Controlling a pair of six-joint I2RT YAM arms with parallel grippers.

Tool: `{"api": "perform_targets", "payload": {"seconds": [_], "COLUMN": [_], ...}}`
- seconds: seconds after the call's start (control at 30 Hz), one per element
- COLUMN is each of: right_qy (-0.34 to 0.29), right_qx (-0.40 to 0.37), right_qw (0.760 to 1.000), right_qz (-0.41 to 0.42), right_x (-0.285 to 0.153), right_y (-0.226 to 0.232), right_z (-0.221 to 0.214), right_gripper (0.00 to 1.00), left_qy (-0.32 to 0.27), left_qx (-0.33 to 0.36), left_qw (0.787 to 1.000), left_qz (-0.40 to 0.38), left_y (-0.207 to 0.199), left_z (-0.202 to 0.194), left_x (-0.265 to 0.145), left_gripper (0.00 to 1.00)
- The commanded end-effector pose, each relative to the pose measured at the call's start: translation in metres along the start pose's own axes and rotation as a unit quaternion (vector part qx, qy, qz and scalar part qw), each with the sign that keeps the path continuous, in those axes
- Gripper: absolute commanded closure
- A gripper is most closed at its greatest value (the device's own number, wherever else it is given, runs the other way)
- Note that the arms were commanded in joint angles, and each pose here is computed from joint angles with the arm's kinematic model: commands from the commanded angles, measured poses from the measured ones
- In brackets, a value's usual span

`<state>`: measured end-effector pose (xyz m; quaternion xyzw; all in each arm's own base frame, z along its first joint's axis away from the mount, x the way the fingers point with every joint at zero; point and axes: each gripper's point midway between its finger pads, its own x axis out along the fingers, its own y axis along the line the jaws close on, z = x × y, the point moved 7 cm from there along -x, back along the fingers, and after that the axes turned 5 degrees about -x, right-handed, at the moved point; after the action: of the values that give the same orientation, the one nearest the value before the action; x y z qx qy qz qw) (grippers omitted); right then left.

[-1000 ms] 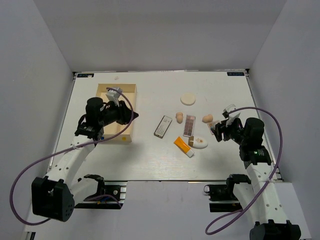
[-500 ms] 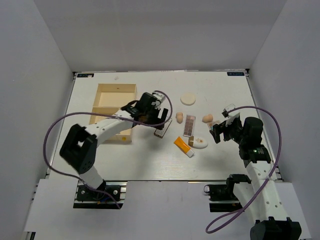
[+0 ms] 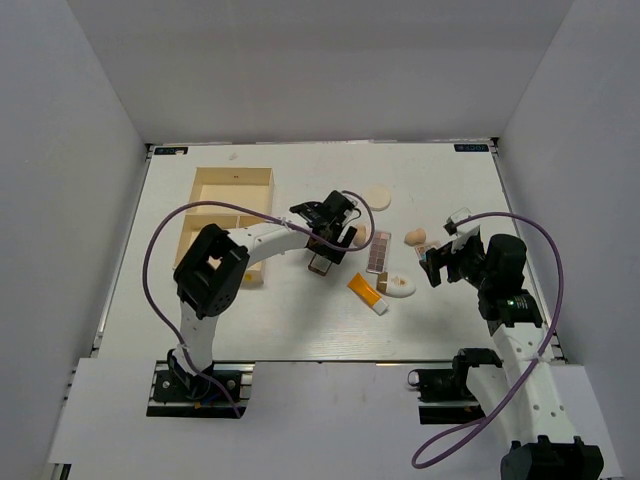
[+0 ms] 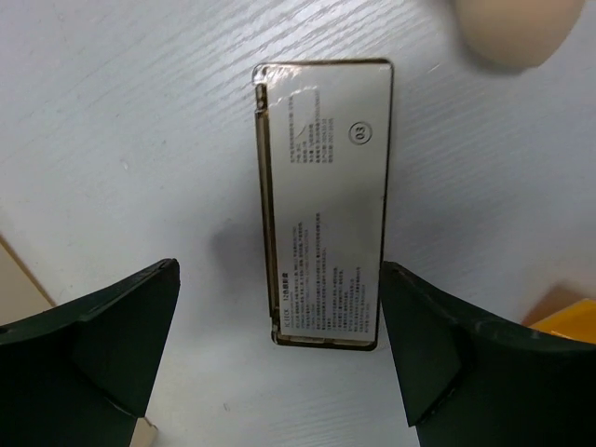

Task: Organize the makeup

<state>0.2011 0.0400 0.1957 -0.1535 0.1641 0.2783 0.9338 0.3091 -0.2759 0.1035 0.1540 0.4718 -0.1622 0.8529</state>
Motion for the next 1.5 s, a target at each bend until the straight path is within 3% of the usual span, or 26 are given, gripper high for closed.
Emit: {"api": "perform_targets", "payload": {"seconds": [0.0,0.4,0.5,0.67,0.83,0.97,1.0,1.13,1.23,1.33,1.47], "right_qy": [-0.028,-0.031,-0.032,-0.032,-0.032,-0.033,-0.033,-0.035,-0.038,-0.041,-0.047], "right_qx": [-0.01,-0.011,-0.011,-0.01,-0.01,-0.01,-0.01,-0.01,-0.011,-0.011,-0.012], "right_qw": [1.0,0.999,0.999,0.999,0.999,0.999,0.999,0.999,0.999,0.999,0.999], "right_qz": [-0.01,-0.016,-0.015,-0.018,-0.017,-0.017,-0.018,-0.014,-0.012,-0.008,-0.002], "right_x": [-0.006,-0.007,-0.007,-0.008,-0.008,-0.008,-0.008,-0.008,-0.009,-0.01,-0.011], "right_y": [-0.004,-0.005,-0.005,-0.005,-0.005,-0.004,-0.005,-0.003,-0.003,-0.002,0.001], "right_z": [0.02,0.021,0.022,0.022,0.021,0.022,0.021,0.022,0.023,0.024,0.026], "right_gripper": [0.11,0.11,0.11,0.11,0.11,0.11,0.11,0.11,0.11,0.11,0.11], "left_qy": [-0.015,0.025,0.031,0.03,0.056,0.054,0.05,0.008,-0.076,-0.146,-0.194], "left_qx": [0.012,0.022,0.021,0.009,0.017,0.016,0.015,-0.01,-0.058,-0.101,-0.142], "left_qw": [1.0,0.999,0.999,0.997,0.996,0.996,0.996,0.998,0.994,0.983,0.971], "left_qz": [-0.002,0.0,-0.011,-0.065,-0.072,-0.075,-0.076,-0.057,-0.044,-0.041,-0.016], "left_y": [-0.009,-0.017,-0.019,-0.021,-0.023,-0.023,-0.023,-0.007,0.016,0.044,0.078], "left_z": [0.013,-0.001,-0.006,-0.008,-0.018,-0.018,-0.016,0.005,0.034,0.055,0.083], "left_x": [-0.006,0.015,0.018,0.016,0.022,0.021,0.018,-0.003,-0.039,-0.077,-0.107], "left_gripper": [0.02,0.02,0.07,0.29,0.35,0.54,0.65,0.76,0.87,0.9,0.9]}}
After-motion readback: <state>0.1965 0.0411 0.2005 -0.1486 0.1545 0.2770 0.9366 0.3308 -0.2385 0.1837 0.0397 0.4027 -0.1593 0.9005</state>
